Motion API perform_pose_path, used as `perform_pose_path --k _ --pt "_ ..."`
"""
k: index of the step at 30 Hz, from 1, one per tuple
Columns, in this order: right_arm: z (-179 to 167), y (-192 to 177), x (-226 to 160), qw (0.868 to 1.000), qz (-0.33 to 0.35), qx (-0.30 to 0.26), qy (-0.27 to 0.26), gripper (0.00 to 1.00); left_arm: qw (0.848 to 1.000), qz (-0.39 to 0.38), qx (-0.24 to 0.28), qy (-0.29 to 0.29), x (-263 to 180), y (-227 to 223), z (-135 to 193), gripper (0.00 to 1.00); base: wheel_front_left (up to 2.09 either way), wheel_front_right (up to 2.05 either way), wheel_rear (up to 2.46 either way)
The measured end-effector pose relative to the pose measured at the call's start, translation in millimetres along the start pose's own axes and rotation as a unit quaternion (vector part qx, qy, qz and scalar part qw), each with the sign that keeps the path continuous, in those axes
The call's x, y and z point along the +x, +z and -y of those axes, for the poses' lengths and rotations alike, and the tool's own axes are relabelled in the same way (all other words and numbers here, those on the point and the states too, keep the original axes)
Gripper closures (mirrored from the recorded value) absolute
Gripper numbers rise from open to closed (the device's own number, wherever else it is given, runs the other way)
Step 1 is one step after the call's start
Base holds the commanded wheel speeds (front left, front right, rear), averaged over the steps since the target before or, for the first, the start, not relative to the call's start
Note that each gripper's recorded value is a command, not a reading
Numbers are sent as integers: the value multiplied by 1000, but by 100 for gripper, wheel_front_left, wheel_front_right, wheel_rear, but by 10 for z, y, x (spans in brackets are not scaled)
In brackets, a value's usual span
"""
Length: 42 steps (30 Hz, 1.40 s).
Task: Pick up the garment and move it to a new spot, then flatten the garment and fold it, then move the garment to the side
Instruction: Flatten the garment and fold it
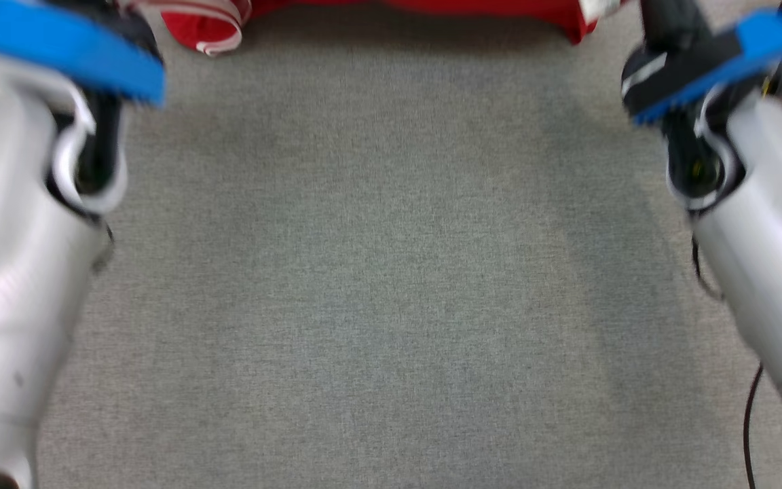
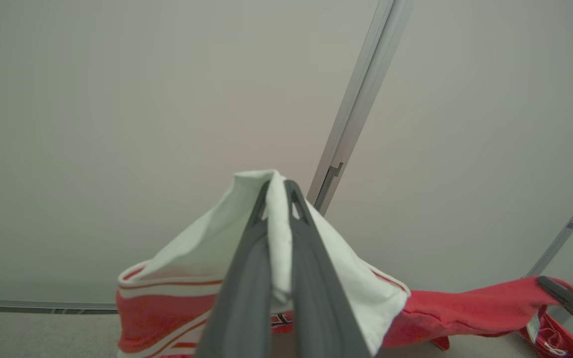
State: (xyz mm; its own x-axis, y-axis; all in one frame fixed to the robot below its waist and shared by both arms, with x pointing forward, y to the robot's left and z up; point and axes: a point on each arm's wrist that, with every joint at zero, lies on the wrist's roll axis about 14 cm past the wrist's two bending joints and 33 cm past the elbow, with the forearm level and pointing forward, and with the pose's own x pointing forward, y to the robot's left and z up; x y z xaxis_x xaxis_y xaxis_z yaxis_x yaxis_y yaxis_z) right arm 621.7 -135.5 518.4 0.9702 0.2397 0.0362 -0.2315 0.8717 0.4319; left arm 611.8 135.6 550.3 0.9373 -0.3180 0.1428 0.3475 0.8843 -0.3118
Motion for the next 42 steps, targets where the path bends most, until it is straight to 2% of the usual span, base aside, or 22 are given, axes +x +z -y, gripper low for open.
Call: perform_pose_path --k 8,14,26,36,42 --pt "90 -459 -737 997 -47 54 -27 100 998 -35 -40 32 -874 -413 188 100 0 0 0" --pt "180 -866 -1472 989 -92 94 -65 100 992 -68 -82 68 -1558 -722 350 100 0 0 0" --pt "199 -1087 -2375 981 -113 119 -105 100 975 -116 -138 133 -2522 -1041 565 100 0 0 0" --pt "181 -1280 -2880 972 -171 115 -113 100 968 -125 -150 155 -2927 -1009 666 100 0 0 0" --pt "202 -1251 -2923 969 -189 108 -114 100 967 -130 -152 159 -2940 -1012 653 100 0 0 0"
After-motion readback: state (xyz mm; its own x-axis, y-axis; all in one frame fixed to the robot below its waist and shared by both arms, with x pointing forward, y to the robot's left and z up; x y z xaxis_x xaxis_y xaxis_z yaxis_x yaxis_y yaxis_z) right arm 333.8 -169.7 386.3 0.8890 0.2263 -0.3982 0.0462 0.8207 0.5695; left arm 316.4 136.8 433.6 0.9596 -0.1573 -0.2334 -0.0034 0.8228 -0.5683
